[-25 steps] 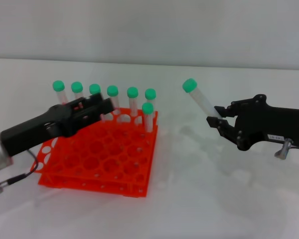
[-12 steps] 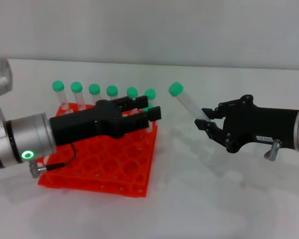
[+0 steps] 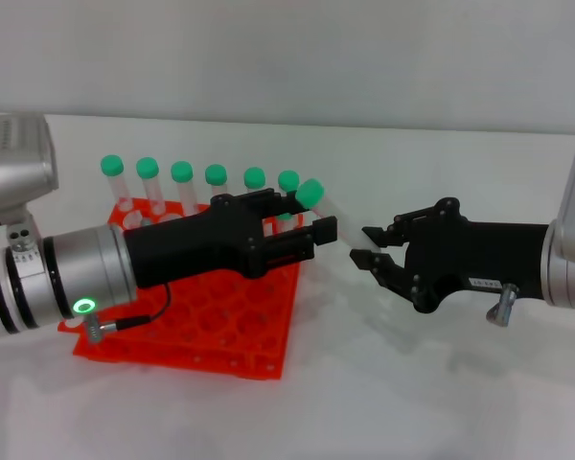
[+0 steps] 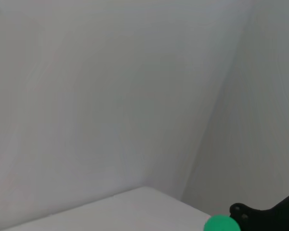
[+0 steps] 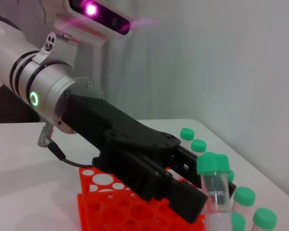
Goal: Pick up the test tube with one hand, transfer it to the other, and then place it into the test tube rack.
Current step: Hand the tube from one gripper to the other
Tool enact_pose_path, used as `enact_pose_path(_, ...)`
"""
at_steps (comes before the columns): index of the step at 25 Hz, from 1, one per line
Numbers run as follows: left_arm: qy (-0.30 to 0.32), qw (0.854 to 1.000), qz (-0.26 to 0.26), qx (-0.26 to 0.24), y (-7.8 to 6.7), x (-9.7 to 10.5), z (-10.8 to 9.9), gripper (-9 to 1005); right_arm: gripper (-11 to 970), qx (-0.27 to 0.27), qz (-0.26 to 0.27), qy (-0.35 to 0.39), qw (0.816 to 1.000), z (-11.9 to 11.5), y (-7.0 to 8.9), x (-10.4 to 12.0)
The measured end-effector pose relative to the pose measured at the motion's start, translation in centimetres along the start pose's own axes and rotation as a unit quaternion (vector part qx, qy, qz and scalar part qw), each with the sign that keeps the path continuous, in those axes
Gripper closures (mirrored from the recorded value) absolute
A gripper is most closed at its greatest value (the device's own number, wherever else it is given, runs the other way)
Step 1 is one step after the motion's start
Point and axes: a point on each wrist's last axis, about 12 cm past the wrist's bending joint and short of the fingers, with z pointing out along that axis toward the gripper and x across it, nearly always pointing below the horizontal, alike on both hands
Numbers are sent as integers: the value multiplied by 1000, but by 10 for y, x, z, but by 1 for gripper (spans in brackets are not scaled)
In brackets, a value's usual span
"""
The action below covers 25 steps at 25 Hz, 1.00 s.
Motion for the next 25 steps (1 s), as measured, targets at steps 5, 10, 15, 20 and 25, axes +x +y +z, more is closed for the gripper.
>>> enact_pose_path(5,-10,1000,23,0,-3,2,2,393,760,-1,3,-3,1000,1,1,-1)
enact_pose_path(10,-10,1000,26,0,-3,5,1,394,760,-3,2,-5,1000,3,1,-5)
enact_pose_path(15,-13,1000,27,-1,-5,8,-1,395,760,-8,1,-6,1000,5,3,-5)
enact_pose_path(20,-13,999,31,0,-6,8,-2,491,760,-11,-3,-7,1000,9,6,-8)
enact_pose_path(25,-15,999,37,0,-6,9,-2,559,760,-10,-3,-7,1000,11,6,-8)
